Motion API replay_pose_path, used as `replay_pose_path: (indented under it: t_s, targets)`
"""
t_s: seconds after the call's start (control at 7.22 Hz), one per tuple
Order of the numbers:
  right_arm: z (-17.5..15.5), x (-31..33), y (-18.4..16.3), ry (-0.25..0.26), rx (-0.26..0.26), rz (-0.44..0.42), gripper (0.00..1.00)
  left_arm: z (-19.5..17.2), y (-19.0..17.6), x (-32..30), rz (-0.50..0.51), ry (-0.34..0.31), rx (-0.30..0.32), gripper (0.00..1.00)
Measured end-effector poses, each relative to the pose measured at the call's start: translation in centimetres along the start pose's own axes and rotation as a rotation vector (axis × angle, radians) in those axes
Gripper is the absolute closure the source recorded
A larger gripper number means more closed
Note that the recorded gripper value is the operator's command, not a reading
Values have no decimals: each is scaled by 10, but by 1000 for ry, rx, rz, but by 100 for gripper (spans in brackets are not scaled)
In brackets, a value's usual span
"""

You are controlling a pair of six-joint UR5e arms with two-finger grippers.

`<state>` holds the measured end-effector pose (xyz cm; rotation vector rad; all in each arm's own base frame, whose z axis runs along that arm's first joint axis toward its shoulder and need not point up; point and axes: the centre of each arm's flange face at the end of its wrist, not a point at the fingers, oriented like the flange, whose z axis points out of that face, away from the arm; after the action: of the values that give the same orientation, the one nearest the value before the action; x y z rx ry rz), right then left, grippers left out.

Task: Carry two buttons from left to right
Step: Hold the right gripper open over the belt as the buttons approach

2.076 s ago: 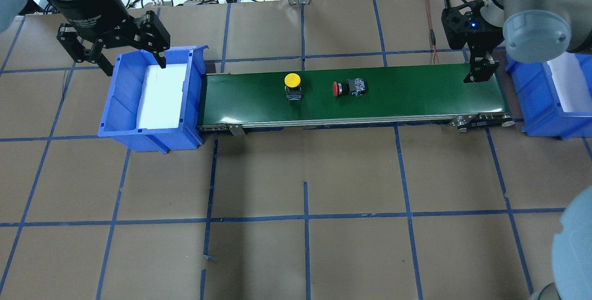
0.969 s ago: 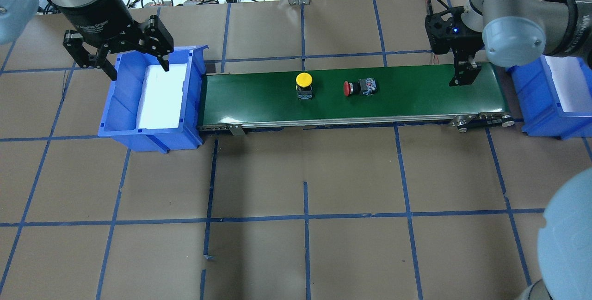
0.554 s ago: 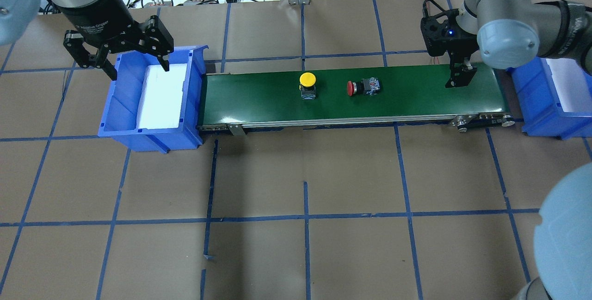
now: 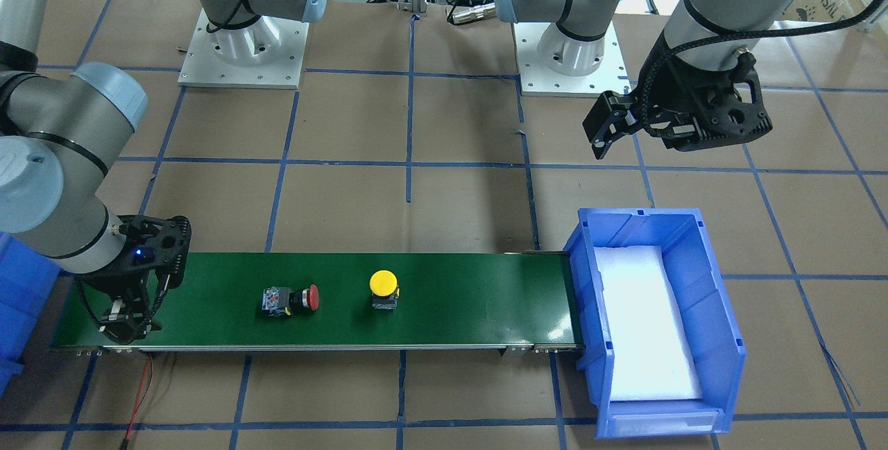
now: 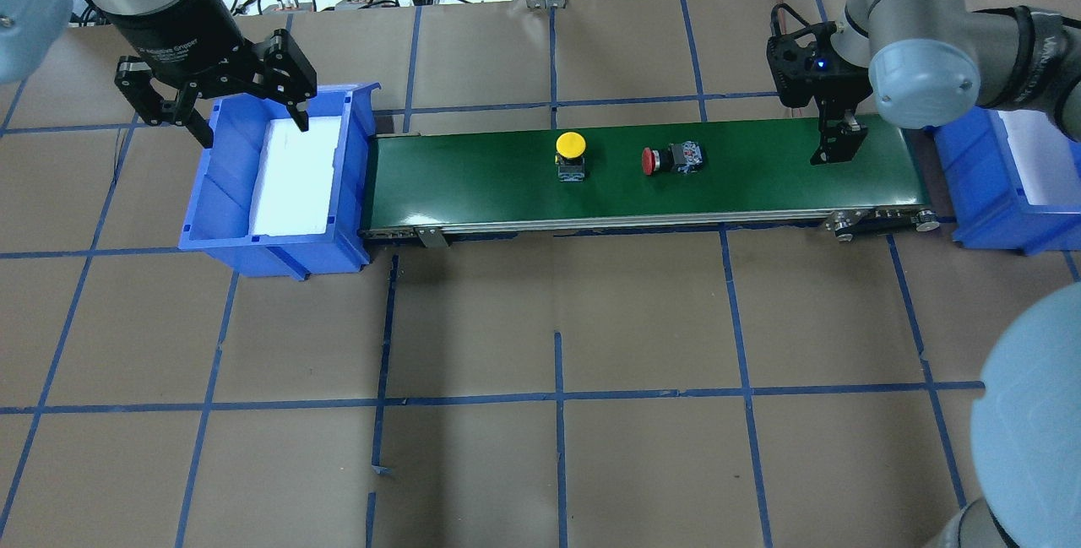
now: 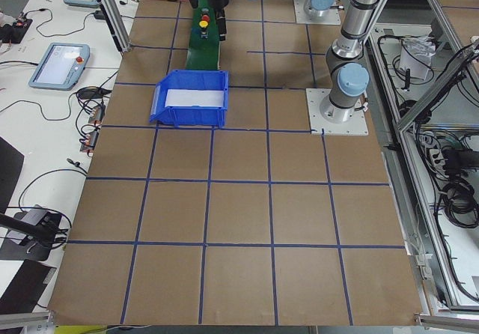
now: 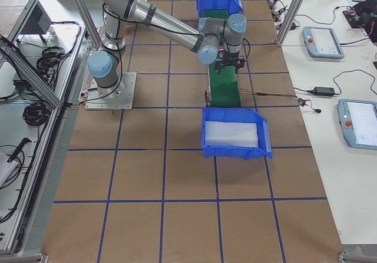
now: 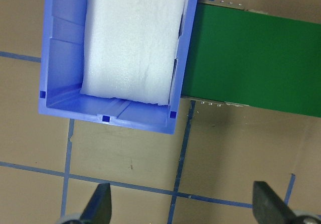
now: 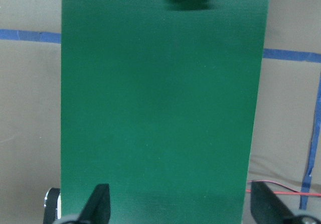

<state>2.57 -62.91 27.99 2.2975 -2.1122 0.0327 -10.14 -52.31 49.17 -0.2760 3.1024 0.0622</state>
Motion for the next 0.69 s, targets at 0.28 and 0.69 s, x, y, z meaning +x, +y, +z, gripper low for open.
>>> replay_pose_path:
  t_s: [0.28, 0.69]
  targets:
    - [-1, 0, 1, 3, -6, -1, 2, -1, 1, 0, 6, 0, 1, 0]
    - [-4, 1, 2, 15, -12, 1, 2, -1, 0, 1, 11, 1, 2, 0]
